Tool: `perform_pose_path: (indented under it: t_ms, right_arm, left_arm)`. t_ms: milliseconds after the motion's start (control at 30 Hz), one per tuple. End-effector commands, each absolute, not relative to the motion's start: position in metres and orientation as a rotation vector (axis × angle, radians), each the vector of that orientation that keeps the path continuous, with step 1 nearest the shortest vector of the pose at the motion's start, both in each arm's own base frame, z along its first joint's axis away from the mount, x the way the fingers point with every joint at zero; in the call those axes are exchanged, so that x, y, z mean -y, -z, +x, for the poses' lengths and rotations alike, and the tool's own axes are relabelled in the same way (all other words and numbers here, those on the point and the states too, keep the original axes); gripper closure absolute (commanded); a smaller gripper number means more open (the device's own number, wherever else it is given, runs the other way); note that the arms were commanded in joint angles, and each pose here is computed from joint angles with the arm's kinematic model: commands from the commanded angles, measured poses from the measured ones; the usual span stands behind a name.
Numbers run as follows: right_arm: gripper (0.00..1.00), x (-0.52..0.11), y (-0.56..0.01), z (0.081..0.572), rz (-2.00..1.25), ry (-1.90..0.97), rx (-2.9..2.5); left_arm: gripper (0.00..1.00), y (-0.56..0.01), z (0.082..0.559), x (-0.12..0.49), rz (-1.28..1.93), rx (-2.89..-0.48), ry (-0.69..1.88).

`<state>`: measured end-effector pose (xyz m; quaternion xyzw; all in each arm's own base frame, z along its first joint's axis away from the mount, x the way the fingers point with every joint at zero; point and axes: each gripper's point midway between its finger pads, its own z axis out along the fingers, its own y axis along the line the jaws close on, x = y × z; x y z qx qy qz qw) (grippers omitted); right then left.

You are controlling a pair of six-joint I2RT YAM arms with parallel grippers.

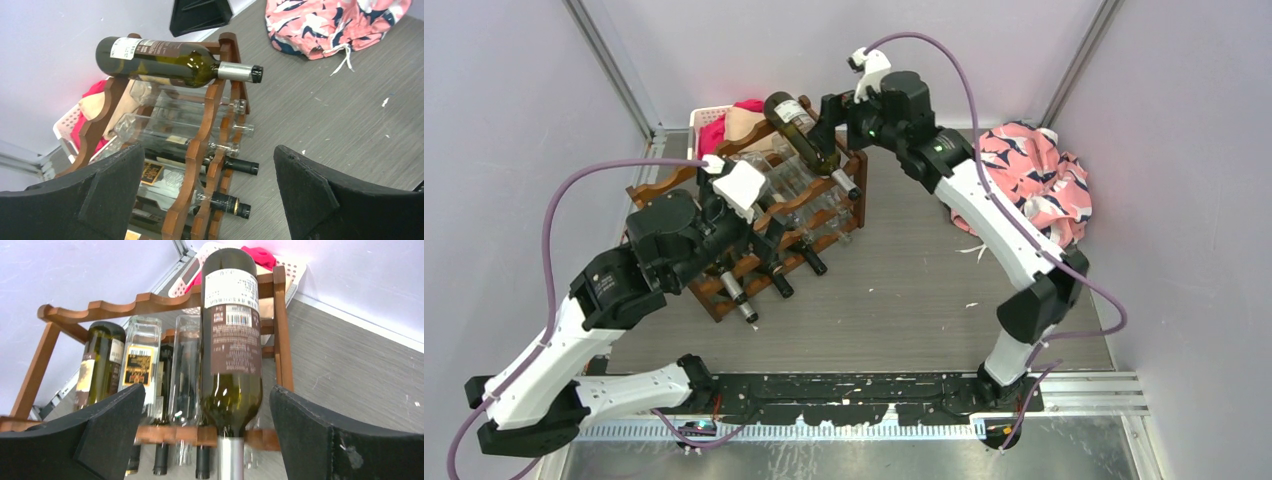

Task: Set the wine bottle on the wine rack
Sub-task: Place the wine bottle in the wine rack, then reset both arms

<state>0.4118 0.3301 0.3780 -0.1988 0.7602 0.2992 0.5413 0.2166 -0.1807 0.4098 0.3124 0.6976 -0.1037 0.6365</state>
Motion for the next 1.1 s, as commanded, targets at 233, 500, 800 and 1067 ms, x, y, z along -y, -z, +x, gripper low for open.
perform_pose_path:
  t_ms: [233,500,800,1067]
  right_arm:
    - [0.00,-0.166,-0.426,0.373,-0.016,-0.571,-1.708]
    - [0.00,-0.073,-0.525,0.330,0.266,-0.314,-1.420]
    - [0.00,-0.030,-0.560,0.300,0.580,-0.357,-1.254]
    - [0.00,-0.025,-0.573,0.288,0.558,-0.355,-1.202]
  left_arm:
    - [0.02,-0.434,0.292,0.178,0.326,-1.642,0.879]
    - [0.02,-0.490,0.306,0.137,0.130,-1.508,0.862]
    - [0.00,-0.535,0.264,0.112,0.135,-1.413,0.694]
    - [0.00,-0.557,0.240,0.107,0.158,-1.363,0.660]
